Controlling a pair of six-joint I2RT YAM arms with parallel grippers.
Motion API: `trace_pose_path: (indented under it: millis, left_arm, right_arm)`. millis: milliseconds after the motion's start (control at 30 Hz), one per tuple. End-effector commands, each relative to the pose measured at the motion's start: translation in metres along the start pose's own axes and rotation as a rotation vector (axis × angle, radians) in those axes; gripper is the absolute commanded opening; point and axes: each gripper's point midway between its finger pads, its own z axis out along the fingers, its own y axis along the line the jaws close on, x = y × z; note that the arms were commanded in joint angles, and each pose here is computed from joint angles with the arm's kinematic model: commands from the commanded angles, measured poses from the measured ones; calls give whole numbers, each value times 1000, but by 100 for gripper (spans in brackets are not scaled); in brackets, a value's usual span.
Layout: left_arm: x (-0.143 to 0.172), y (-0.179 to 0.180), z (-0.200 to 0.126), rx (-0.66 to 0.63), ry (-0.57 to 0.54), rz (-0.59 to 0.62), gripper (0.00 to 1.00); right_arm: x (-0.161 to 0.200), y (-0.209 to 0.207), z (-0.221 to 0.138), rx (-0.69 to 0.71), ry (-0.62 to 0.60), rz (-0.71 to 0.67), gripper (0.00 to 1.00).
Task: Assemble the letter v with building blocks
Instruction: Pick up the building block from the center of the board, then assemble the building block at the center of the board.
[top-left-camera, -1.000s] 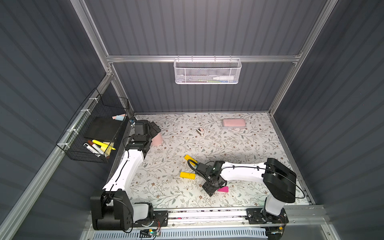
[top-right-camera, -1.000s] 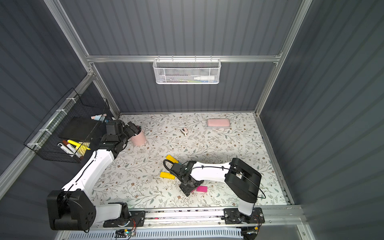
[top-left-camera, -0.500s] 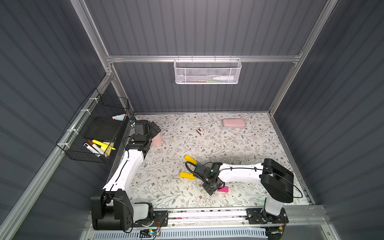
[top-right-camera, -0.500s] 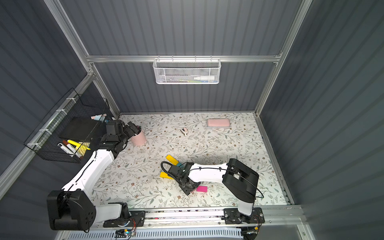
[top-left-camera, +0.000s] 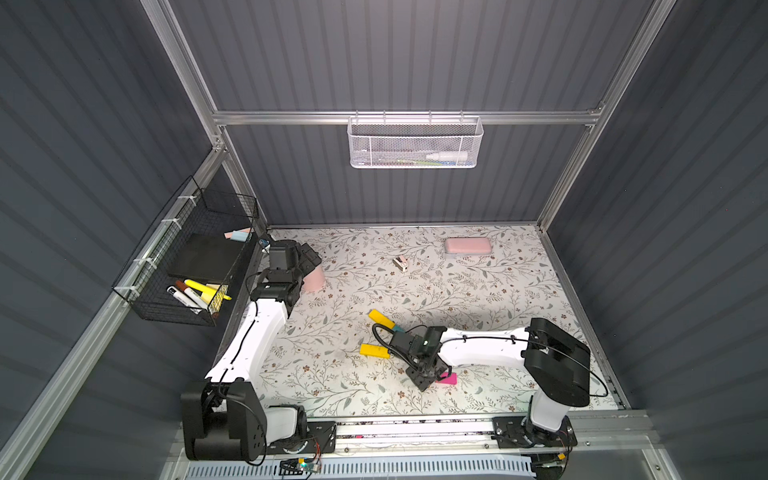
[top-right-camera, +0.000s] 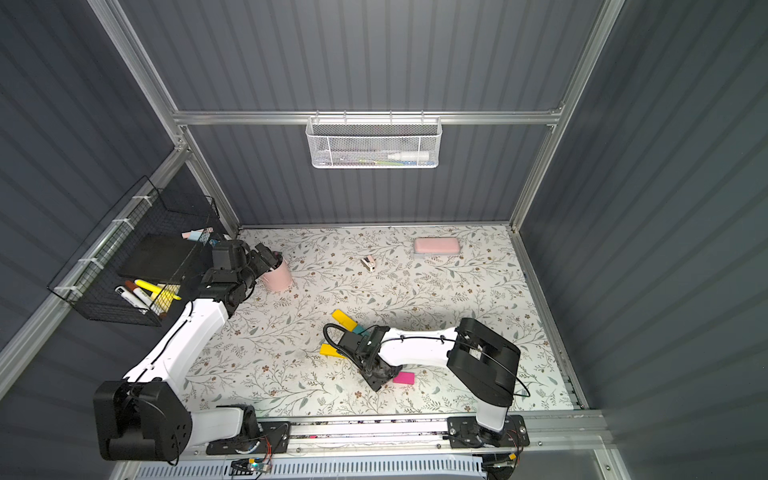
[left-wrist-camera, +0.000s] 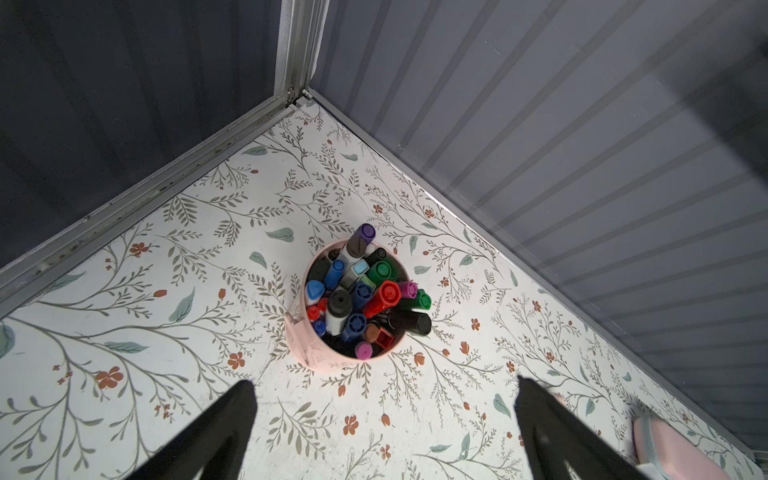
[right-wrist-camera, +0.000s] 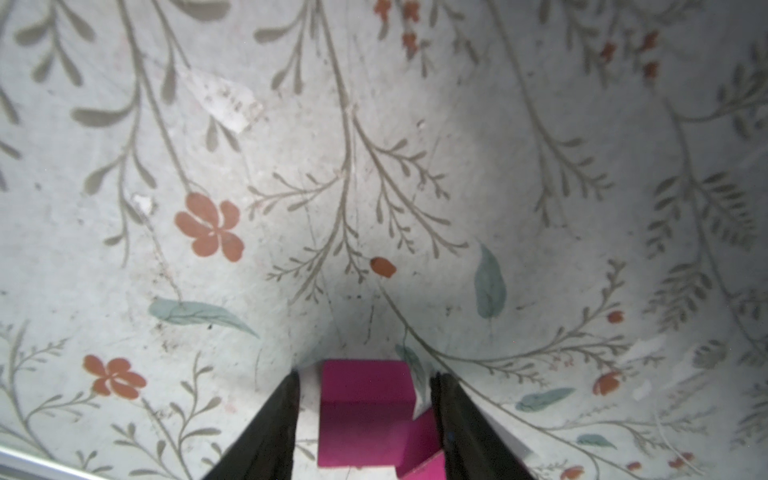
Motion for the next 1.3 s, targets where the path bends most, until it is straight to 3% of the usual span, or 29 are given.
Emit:
trace_pose_path:
  millis: [0,100,367,567,767,1267]
  left_arm:
    - [1,5,-1,-14,-1,10,100]
    - [0,5,-2,-14,-5,9,99]
    - [0,5,-1,-12,-4,9,100]
    - [1,4,-1,-7,0,6,99]
    - [1,3,0,-3,-2,2,99]
    - [1,3,1,-6,1,5,99]
  right_arm:
    - [12,-3,4,19,39,-2,45]
    - [13,-2,4,12,40,-4,37]
    - [1,-7,-7,41,-5,-4,30]
    - [-9,-18,-20,79,-28,-49,29]
    - [-32,-34,-27,28,-55,-47,30]
    - [-62,-35,-7,-21,-42,-173,32]
